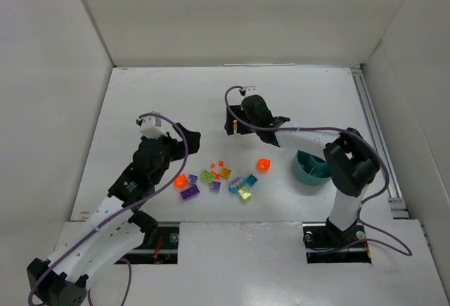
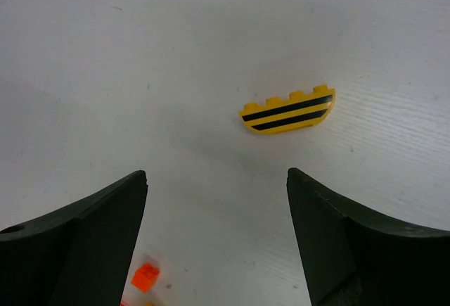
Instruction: Sort the legos into containers by color
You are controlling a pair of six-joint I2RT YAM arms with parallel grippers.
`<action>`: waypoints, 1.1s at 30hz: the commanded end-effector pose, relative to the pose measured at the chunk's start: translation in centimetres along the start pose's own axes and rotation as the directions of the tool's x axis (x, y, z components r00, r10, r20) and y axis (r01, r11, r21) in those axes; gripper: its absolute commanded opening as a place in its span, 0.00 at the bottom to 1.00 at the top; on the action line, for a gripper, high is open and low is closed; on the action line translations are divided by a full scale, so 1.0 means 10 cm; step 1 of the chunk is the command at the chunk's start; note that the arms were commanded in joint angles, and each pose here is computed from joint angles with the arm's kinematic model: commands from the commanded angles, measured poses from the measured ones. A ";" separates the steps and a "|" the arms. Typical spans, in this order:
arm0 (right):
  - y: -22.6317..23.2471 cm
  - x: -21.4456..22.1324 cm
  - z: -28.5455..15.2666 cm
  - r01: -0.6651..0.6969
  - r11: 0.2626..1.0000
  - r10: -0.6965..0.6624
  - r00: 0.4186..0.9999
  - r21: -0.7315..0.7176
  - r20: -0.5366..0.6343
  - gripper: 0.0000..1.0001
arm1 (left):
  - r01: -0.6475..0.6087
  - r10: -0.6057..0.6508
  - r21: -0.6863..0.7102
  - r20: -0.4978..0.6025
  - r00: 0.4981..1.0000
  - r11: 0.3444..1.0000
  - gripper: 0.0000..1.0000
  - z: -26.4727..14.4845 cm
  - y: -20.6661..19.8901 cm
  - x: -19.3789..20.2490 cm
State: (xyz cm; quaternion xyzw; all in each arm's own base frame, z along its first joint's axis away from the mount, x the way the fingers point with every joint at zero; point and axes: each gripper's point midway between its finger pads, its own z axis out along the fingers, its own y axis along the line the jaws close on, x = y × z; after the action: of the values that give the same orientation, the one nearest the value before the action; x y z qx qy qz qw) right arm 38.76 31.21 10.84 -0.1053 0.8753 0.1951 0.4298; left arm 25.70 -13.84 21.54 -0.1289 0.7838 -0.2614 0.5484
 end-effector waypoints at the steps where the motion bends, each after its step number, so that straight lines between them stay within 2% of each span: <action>1: 0.20 -0.20 0.13 -0.228 0.973 0.229 0.973 -0.014 0.013 0.84 | 0.031 -0.032 0.062 0.017 0.999 0.998 1.00 -0.06 -0.11 -0.04; 7: 0.06 -0.14 0.25 -0.296 0.951 0.295 0.955 0.087 0.023 0.83 | 0.028 -0.029 0.143 0.009 1.000 0.989 1.00 -0.14 -0.18 0.03; 11: -0.12 0.10 0.41 -0.343 0.924 0.349 0.937 0.169 -0.003 0.83 | 0.022 -0.028 0.180 0.026 0.999 0.983 1.00 -0.19 -0.21 0.02; 18: -0.19 0.11 0.62 -0.349 0.908 0.363 0.932 0.232 -0.018 0.81 | 0.027 -0.037 0.190 0.052 0.998 0.981 1.00 -0.25 -0.19 -0.01; 24: -0.46 0.06 0.63 -0.318 0.860 0.340 0.940 0.398 0.018 0.78 | 0.027 -0.037 0.190 0.052 0.998 0.981 1.00 -0.25 -0.17 0.01; 26: -0.53 0.16 0.67 -0.316 0.838 0.349 0.937 0.444 0.007 0.78 | 0.027 -0.038 0.183 0.058 0.998 0.983 1.00 -0.25 -0.16 0.00; 30: -0.54 0.24 0.77 -0.326 0.829 0.364 0.931 0.454 0.004 0.78 | 0.035 -0.046 0.169 0.056 0.997 0.985 1.00 -0.24 -0.13 0.00; 33: -0.62 0.27 0.85 -0.310 0.816 0.362 0.932 0.488 -0.014 0.74 | 0.035 -0.046 0.169 0.056 0.997 0.985 1.00 -0.24 -0.13 0.00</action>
State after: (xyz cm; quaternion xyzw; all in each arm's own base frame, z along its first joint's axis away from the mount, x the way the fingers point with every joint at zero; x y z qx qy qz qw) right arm 45.03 30.70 4.05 0.1327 0.9162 0.0766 0.3702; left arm 23.18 -14.34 21.92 -0.1044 0.7546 -0.3258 0.5599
